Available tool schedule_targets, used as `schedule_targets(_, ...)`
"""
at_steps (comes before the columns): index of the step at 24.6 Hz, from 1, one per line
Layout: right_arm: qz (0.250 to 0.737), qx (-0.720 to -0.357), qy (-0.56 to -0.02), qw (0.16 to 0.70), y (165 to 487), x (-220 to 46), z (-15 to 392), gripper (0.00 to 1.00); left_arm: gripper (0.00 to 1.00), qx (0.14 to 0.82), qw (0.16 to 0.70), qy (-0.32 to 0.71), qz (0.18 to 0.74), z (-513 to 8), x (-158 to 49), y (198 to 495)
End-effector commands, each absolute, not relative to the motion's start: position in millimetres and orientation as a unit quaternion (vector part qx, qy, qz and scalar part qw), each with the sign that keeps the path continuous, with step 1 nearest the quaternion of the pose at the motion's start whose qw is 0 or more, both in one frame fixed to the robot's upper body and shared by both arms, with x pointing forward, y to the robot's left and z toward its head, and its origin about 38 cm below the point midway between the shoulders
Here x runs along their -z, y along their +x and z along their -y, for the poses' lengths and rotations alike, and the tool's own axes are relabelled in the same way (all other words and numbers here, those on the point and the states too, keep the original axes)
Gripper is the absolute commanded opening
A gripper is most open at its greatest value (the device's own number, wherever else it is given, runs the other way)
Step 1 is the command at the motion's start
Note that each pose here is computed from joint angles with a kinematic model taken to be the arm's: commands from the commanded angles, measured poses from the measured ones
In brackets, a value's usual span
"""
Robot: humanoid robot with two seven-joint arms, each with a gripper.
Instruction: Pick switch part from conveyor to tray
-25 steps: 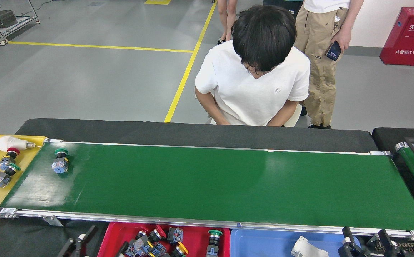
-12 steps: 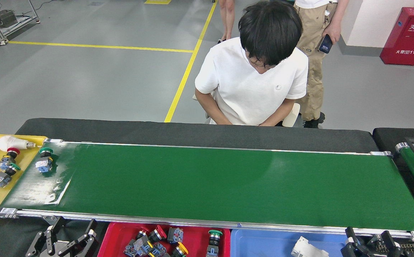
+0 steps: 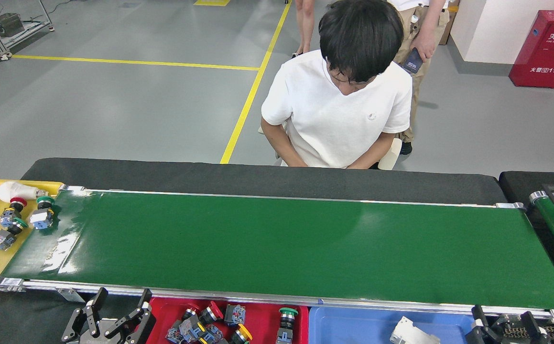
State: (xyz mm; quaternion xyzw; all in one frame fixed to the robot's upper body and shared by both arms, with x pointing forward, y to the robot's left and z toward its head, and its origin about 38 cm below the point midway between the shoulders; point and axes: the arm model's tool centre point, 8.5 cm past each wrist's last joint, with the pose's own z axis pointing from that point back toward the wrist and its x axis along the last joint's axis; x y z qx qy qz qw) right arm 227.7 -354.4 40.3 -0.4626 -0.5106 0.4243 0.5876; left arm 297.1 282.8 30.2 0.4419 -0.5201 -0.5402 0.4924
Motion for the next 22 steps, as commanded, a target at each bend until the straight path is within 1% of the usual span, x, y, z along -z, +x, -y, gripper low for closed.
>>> schedule_targets(1,0.522,-0.427,-0.462,0.576,227,-45,353,0.99,1.00,0.533,0.487,0.449,0.526,-276,-38,300)
schedule_targets(3,0.530,-0.434,-0.453,0.570,224,-45,350,0.99,1.00,0.530,0.481,0.451,0.533,-273,-44,299)
schedule_targets(6,0.532,-0.436,-0.451,0.568,224,-45,350,0.99,1.00,0.532,0.475,0.451,0.537,-273,-48,296)
schedule_targets(10,0.531,-0.437,-0.450,0.570,224,-44,350,0.99,1.00,0.530,0.485,0.456,0.526,-280,-45,290)
schedule_targets(11,0.531,-0.438,-0.450,0.569,224,-44,350,0.99,1.00,0.530,0.487,0.459,0.521,-284,-45,284)
schedule_targets(13,0.533,-0.438,-0.450,0.567,225,-45,350,0.99,1.00,0.536,0.497,0.462,0.503,-295,-40,262)
schedule_targets(16,0.539,-0.440,-0.446,0.563,227,-46,348,0.99,1.00,0.539,0.504,0.467,0.487,-306,-39,244)
schedule_targets(22,0.540,-0.444,-0.441,0.563,225,-43,348,0.99,1.00,0.552,0.512,0.458,0.474,-308,-37,246)
